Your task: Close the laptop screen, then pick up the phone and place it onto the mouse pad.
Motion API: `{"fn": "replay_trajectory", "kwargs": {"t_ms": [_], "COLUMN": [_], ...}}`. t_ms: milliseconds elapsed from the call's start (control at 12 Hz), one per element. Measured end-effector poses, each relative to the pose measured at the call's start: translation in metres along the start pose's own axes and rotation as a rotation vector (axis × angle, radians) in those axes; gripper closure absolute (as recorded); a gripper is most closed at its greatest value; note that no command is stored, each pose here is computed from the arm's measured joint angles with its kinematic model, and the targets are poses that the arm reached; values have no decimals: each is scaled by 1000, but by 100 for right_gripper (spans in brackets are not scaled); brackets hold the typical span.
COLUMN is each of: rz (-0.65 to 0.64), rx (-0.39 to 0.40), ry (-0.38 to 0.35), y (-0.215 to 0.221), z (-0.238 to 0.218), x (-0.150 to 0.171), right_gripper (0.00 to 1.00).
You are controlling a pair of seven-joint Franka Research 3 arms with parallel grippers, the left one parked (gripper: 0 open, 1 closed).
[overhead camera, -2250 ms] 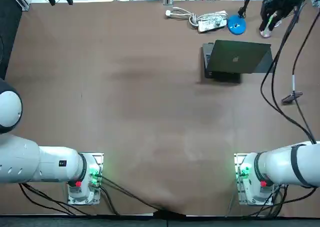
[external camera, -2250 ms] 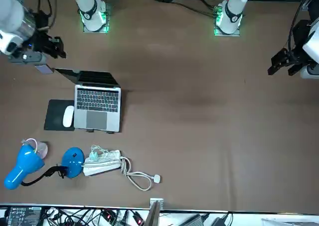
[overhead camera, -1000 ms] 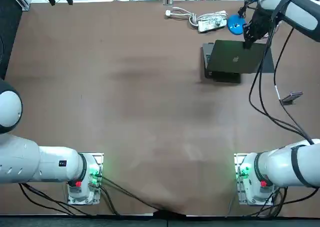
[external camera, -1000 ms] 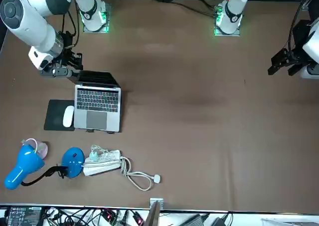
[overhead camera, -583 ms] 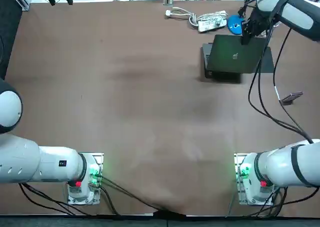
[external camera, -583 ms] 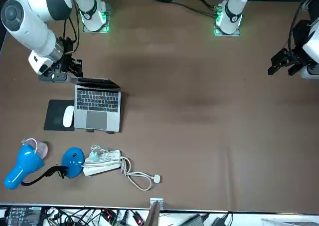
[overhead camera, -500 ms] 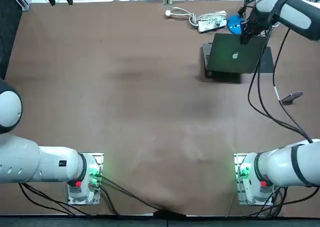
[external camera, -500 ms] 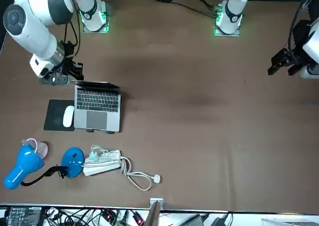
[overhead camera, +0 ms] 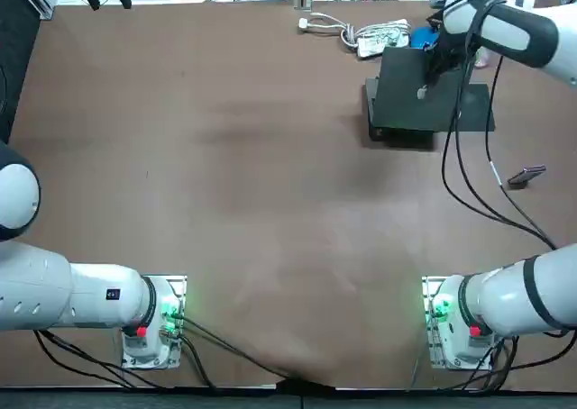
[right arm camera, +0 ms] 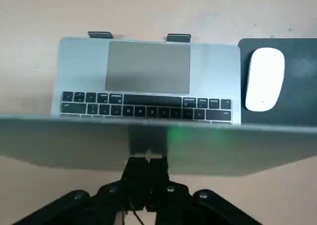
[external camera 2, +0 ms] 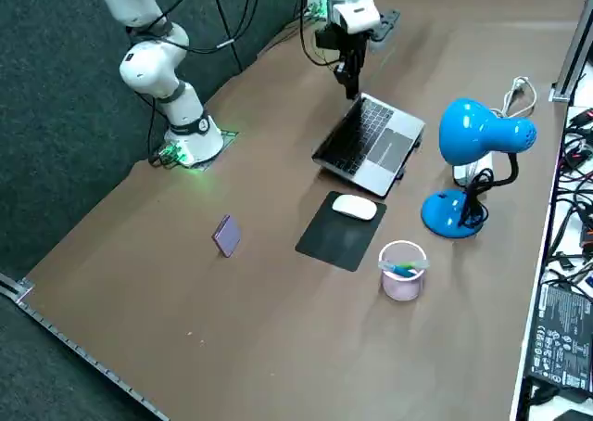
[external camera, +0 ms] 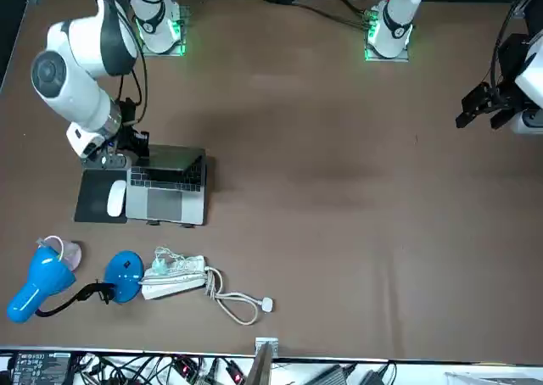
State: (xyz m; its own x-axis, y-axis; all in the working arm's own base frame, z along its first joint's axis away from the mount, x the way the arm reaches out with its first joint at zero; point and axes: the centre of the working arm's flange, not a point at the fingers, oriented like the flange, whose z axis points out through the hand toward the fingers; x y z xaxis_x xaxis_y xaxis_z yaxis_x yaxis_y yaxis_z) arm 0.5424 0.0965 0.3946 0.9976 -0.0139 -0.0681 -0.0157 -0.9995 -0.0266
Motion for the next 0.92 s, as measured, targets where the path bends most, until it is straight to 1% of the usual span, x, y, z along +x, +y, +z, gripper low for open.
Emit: {"fn": "replay_trajectory", "kwargs": {"t_ms": [500,917], "rz": [7,9], "rx": [-24,-36], "ry": [-51,-41], "y": [-2,-4], "z": [45,94], "x": [31,52], "right_gripper": [98,98]}}
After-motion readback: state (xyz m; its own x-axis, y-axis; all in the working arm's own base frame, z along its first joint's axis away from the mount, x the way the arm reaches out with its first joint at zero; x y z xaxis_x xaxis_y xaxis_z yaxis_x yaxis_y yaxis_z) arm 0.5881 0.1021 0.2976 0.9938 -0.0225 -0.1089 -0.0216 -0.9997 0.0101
